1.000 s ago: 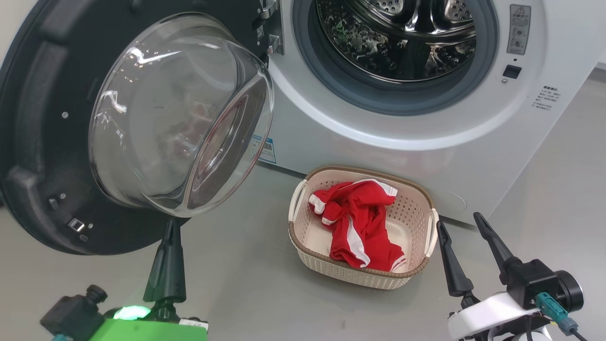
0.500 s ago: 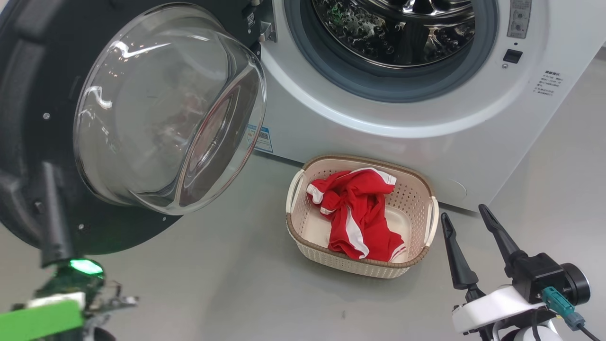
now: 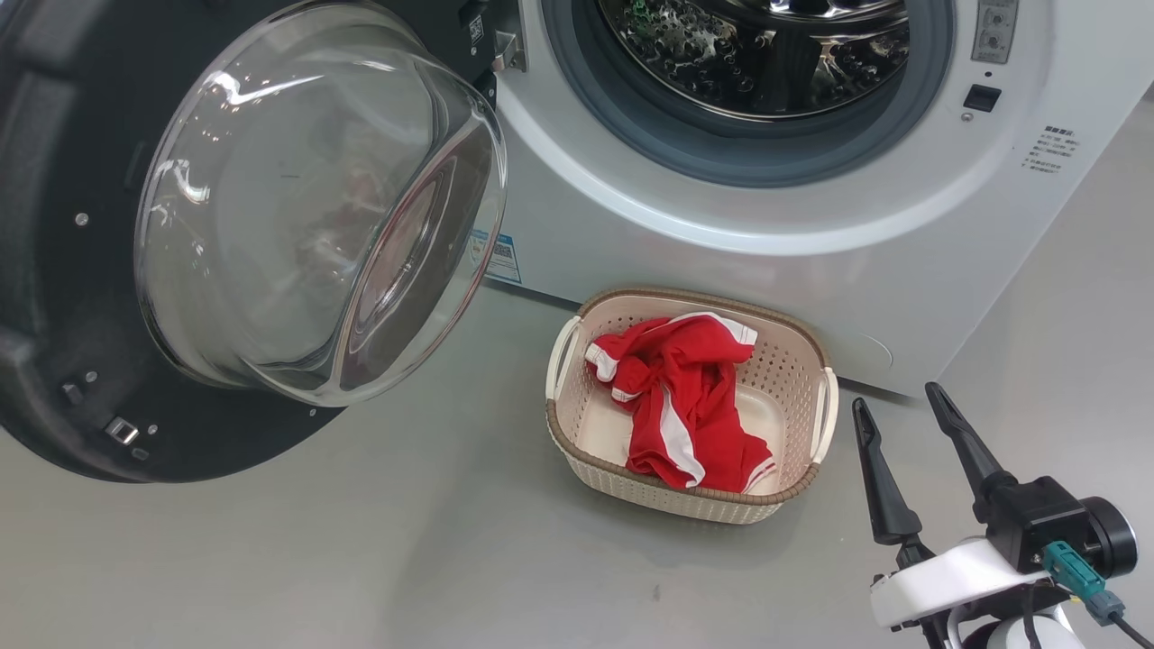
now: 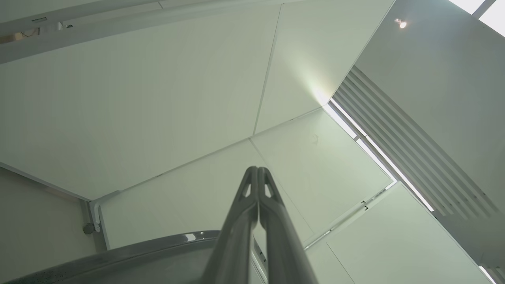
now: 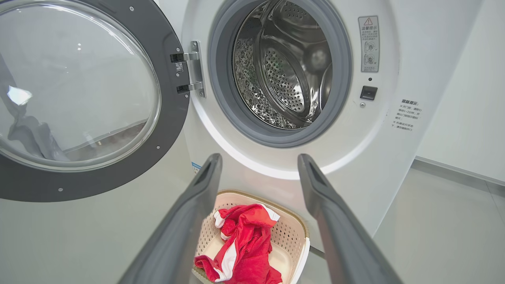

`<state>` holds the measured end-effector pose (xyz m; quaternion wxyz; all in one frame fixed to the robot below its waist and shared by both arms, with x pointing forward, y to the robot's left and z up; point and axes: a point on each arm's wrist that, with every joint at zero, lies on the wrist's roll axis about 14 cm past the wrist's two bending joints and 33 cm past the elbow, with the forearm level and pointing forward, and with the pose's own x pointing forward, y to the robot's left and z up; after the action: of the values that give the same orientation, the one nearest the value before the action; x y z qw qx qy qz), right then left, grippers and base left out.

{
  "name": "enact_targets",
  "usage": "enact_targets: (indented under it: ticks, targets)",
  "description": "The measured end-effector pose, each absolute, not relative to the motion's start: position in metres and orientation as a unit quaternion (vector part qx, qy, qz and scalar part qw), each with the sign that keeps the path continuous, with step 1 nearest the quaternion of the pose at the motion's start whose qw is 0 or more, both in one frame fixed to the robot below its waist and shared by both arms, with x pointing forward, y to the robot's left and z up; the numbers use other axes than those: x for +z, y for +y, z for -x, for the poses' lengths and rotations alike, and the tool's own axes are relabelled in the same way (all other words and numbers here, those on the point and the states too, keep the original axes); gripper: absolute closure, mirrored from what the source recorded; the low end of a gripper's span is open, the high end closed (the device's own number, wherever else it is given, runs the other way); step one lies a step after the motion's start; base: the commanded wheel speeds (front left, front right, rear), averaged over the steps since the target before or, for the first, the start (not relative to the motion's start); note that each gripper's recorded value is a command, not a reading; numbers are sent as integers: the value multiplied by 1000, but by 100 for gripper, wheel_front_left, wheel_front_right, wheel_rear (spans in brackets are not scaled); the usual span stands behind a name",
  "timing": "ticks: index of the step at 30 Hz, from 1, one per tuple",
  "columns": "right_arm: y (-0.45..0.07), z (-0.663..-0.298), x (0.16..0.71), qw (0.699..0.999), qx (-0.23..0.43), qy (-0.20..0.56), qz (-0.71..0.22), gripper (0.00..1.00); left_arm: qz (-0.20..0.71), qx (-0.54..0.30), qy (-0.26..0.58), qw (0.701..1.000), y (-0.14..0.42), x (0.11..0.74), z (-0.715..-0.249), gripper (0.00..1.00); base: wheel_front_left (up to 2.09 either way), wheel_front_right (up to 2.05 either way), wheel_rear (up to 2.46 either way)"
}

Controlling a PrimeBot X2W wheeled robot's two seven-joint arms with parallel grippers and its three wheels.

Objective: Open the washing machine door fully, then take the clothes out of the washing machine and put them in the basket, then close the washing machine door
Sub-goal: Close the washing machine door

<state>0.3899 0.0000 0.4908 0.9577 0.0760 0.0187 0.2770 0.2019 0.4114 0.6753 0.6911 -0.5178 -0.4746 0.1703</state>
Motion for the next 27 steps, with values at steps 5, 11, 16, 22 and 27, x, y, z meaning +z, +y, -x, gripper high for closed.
enact_targets:
  ticks: [5,11,16,22,27]
  targets:
    - [-1,-390,490,958,277,19,-76,0,536,232,-449,676,449,650,-194,100,0,0,0]
    - [-2,-390,489,958,276,22,-74,0,546,279,-363,702,473,621,-202,100,0,0,0]
    - [-2,-389,488,958,277,25,-74,0,562,289,-283,721,472,597,-220,100,0,0,0]
    - [-2,-388,487,957,280,28,-75,0,566,268,-212,750,463,584,-241,100,0,0,0]
    - [-4,-389,486,957,278,30,-76,0,580,240,-158,763,448,573,-260,100,0,0,0]
